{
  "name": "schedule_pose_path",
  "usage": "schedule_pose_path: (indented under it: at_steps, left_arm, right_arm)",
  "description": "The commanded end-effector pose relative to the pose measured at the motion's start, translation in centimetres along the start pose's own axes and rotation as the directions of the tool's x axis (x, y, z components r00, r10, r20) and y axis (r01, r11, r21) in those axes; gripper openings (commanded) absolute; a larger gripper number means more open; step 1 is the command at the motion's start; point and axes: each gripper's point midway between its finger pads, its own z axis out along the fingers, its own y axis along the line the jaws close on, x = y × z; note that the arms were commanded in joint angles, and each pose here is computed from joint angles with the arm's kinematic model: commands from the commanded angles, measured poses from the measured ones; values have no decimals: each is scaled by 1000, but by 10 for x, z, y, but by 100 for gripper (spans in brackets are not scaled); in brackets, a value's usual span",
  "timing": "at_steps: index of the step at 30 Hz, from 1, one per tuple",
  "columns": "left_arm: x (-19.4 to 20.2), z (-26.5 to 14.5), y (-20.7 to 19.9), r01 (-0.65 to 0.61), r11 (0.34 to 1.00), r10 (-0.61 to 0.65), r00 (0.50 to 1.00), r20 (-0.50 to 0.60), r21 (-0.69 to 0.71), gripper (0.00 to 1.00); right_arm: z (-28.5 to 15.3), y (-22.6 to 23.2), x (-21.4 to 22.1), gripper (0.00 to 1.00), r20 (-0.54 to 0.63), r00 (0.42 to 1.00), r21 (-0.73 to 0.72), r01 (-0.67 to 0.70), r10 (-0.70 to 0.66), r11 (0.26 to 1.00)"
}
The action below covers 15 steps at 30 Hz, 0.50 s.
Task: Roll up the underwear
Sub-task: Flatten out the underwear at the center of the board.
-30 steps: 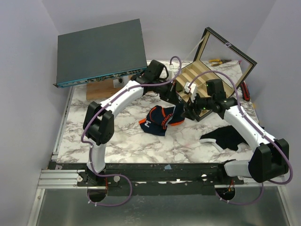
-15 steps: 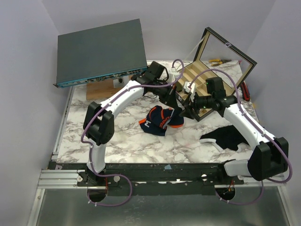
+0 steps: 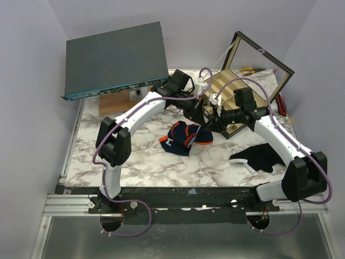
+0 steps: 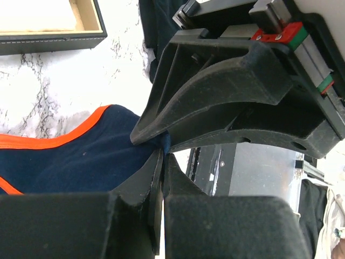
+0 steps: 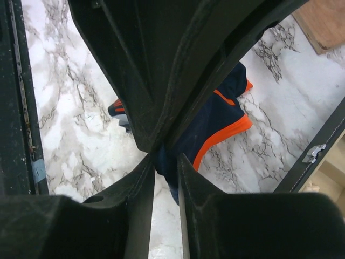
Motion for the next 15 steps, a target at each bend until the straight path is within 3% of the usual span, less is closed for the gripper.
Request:
schedule_pose_path:
  at_steps: [1, 5, 6, 12, 15]
  left_arm:
    - [-5, 2, -6, -29, 999, 29, 1000, -2, 35, 0]
    - [-6, 4, -3, -23, 999, 23, 1000, -5, 24, 6]
    - [-6, 4, -2, -24, 1000, 24, 1000, -4, 19, 12]
    - [-16, -15, 11, -25, 997, 29, 999, 45, -72, 70]
    - [-20, -39, 22, -35, 989, 48, 995, 89, -146, 86]
  right_arm:
    - [-4, 6, -17, 22, 34, 999, -34, 0, 1, 999]
    - [-5, 4, -16, 1, 27, 999, -22, -18, 18, 1000]
    - [-5, 3, -16, 1, 23, 1000, -12, -22, 22, 1000]
    - [-8, -27, 0, 1, -35, 991, 178, -121, 129, 977]
    - [-11, -44, 11, 1, -49, 978, 288, -182, 204, 940]
